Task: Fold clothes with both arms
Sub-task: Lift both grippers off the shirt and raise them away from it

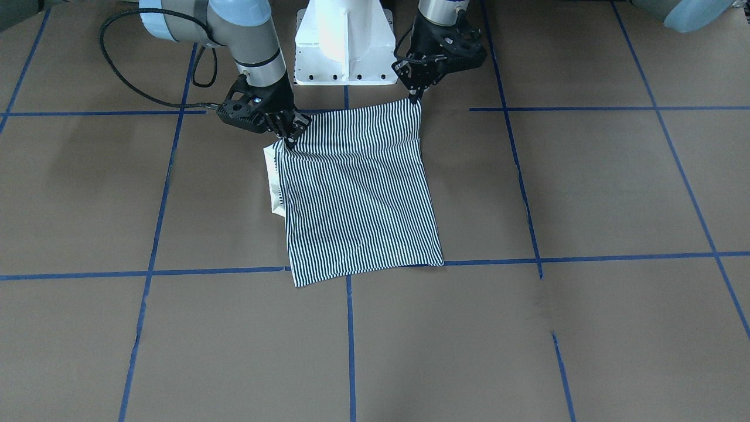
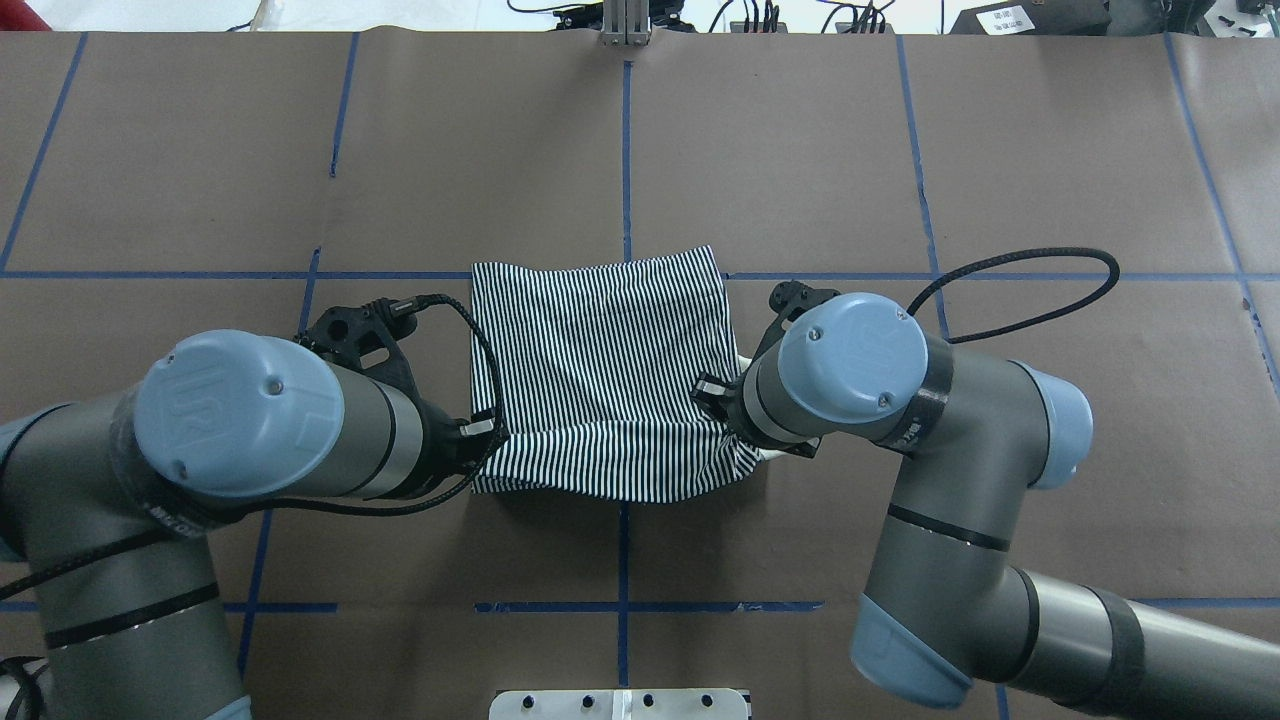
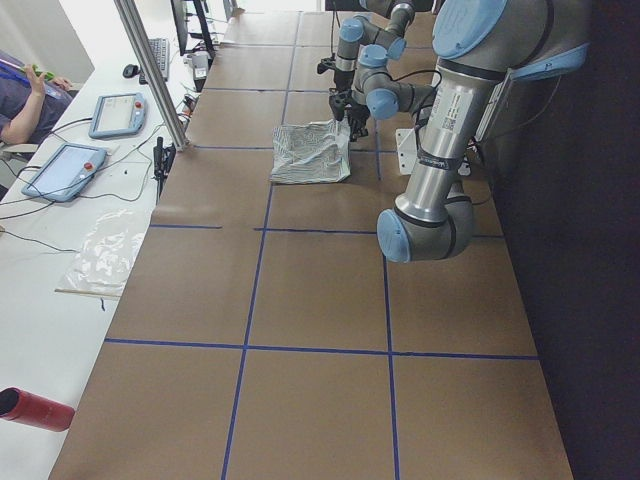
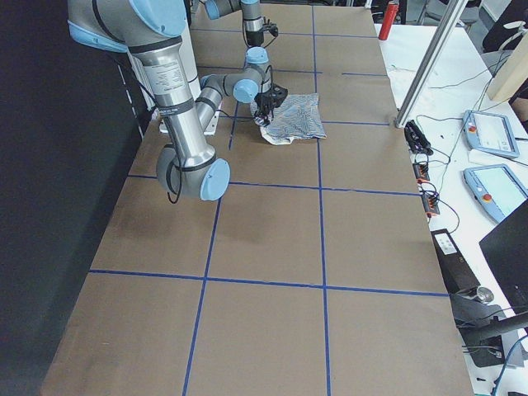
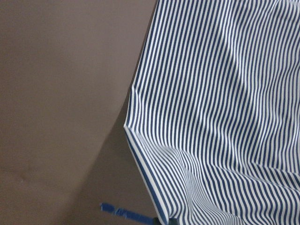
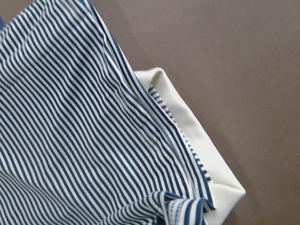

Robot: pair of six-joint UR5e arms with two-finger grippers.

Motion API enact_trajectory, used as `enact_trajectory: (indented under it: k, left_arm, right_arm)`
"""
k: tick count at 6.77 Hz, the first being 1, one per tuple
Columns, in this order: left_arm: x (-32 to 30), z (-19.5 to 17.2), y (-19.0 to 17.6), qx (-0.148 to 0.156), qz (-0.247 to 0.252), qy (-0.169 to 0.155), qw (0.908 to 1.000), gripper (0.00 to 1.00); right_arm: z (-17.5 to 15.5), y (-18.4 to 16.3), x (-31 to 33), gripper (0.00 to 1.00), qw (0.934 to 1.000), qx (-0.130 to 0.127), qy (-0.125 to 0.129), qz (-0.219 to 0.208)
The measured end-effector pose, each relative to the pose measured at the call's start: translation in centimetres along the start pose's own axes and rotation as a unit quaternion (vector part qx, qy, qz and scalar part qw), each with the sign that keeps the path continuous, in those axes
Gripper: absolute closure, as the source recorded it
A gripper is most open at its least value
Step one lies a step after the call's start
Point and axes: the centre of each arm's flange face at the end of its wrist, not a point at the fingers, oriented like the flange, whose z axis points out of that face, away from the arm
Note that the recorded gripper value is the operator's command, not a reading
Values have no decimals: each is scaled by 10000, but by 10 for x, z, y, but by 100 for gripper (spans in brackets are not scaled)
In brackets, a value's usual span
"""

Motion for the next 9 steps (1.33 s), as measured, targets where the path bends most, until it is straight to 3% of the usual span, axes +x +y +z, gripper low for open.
enact_trajectory:
  k: [3, 4, 5, 7, 8, 9]
  left_arm:
    - [7, 27, -26, 122, -54, 94, 9999, 100]
    - [17, 33, -56, 286, -186, 148, 9993, 91]
    - [35, 51, -117, 525, -415, 182, 9976, 1]
    - [41, 98, -273, 973, -91, 180, 9950, 0]
    - [30, 101, -314, 1110, 103, 170, 9936, 0]
    - [24, 100, -328, 1155, 188, 170, 9930, 0]
  right_arm:
    - [17, -29, -40, 100, 9998, 190, 86, 69]
    - [29, -53, -61, 16, 9994, 275, 107, 181]
    - [54, -99, -96, 0, 9988, 328, 150, 321]
    - [80, -212, -130, 0, 9988, 418, 232, 114]
    - [76, -249, -124, 0, 9988, 393, 269, -94]
    - [71, -272, -117, 0, 9990, 296, 279, -189]
